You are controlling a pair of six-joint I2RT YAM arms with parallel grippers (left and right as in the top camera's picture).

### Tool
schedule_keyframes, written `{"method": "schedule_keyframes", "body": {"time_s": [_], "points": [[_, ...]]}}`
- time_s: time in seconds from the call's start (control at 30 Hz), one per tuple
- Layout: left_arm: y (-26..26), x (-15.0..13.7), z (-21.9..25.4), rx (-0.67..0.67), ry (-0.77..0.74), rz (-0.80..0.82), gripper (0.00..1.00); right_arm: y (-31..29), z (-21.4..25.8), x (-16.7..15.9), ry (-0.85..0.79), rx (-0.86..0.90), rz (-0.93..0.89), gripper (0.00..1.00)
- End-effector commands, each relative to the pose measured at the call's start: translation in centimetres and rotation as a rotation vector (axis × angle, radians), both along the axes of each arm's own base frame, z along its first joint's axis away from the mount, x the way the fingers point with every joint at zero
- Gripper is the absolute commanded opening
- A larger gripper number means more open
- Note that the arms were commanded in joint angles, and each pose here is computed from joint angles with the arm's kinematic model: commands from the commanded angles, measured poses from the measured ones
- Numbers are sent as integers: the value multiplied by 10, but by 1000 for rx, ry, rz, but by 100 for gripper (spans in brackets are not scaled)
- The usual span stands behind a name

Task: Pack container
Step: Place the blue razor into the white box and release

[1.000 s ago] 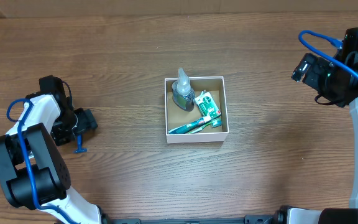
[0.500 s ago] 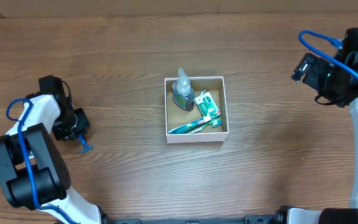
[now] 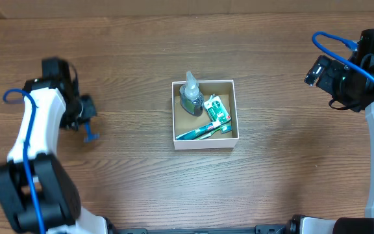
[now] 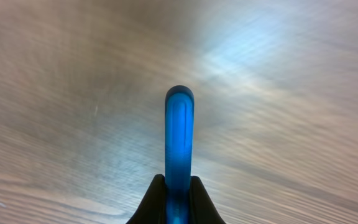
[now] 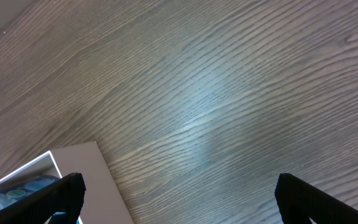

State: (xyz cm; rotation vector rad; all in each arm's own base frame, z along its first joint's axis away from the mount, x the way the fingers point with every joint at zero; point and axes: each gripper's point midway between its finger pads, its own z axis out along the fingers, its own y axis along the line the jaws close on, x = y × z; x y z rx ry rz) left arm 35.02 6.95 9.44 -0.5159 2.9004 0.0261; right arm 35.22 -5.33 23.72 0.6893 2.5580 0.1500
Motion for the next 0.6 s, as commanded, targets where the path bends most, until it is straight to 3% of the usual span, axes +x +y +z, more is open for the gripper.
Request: {"method": "schedule_keyframes", "body": {"time_s": [0.0,0.1,0.27,0.4,0.57], "points": [[-92,29,123,13,-364,-355,4,0,2,0,-12,2,1,100],[-183,18,163,20,-515,-652,4,0,3,0,-12,2,1,100],[-296,-16,147,47,-526,-989,4,0,2,0,-11,2,1,100],[-338,-28,99,58,-411,-1100,4,0,2,0,-11,2,1,100],[-345,-23,25,86,-226,-1116,4,0,2,-1,-7,3,2,100]]}}
